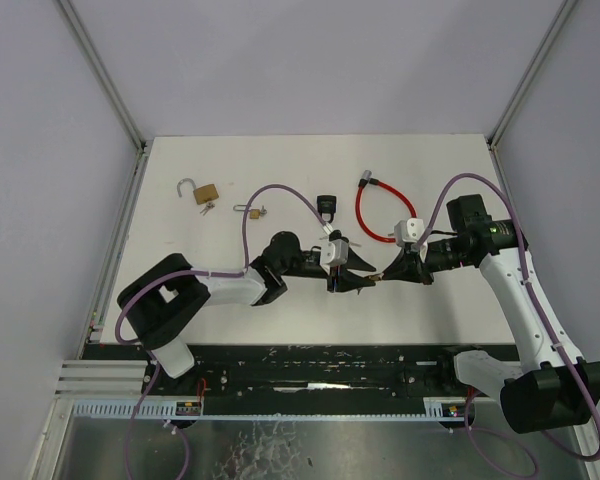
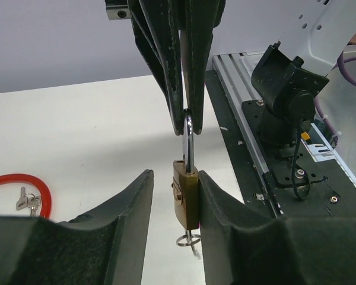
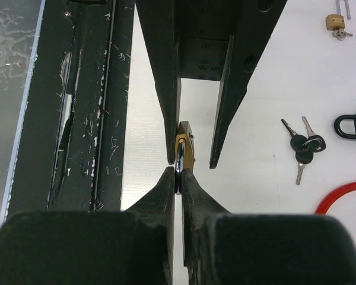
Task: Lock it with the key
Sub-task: Lock the lock.
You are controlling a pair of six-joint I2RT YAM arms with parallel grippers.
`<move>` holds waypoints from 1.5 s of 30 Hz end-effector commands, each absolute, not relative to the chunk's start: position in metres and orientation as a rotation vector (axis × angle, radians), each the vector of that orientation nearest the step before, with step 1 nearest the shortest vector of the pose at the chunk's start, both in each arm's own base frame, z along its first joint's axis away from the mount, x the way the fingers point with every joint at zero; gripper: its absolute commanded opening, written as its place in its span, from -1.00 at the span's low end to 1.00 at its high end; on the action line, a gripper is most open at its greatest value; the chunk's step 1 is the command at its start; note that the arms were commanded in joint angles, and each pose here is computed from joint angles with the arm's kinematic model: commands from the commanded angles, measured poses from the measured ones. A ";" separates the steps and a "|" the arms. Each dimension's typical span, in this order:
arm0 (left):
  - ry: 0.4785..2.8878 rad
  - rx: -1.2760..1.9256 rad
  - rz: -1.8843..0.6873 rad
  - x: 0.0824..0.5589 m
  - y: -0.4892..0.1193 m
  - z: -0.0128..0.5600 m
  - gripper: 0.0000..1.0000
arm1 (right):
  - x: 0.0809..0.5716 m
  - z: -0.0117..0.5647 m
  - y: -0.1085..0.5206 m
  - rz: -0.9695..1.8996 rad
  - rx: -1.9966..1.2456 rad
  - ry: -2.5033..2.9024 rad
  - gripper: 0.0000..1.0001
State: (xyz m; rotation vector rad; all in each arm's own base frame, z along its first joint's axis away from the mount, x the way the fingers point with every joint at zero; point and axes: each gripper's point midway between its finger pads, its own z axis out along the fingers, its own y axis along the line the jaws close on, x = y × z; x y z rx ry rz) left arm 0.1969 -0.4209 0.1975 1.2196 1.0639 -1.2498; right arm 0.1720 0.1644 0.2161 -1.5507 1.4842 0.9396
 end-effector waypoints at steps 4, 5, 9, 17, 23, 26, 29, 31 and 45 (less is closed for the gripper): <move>1.044 1.229 -1.229 0.204 -0.429 0.204 -0.39 | 0.172 0.241 0.170 0.968 -1.501 1.422 -1.00; 1.045 1.229 -1.226 0.204 -0.429 0.204 -0.40 | 0.172 0.242 0.170 0.965 -1.499 1.421 -1.00; 1.053 1.229 -1.211 0.207 -0.430 0.202 -0.41 | 0.172 0.244 0.170 0.964 -1.490 1.420 -1.00; 1.068 1.243 -1.197 0.207 -0.432 0.198 -0.44 | 0.176 0.245 0.169 0.955 -1.474 1.432 -1.00; 1.075 1.245 -1.190 0.208 -0.432 0.197 -0.47 | 0.178 0.246 0.167 0.944 -1.460 1.438 -1.00; 1.073 1.249 -1.192 0.208 -0.433 0.198 -0.59 | 0.178 0.244 0.167 0.950 -1.456 1.444 -1.00; 1.076 1.254 -1.195 0.208 -0.434 0.197 -0.79 | 0.179 0.243 0.167 0.953 -1.455 1.449 -1.00; 1.076 1.262 -1.199 0.207 -0.434 0.197 -0.97 | 0.179 0.243 0.167 0.957 -1.454 1.452 -1.00; 0.996 1.251 -1.171 0.202 -0.428 0.206 -0.99 | 0.184 0.207 0.174 1.045 -1.459 1.547 -1.00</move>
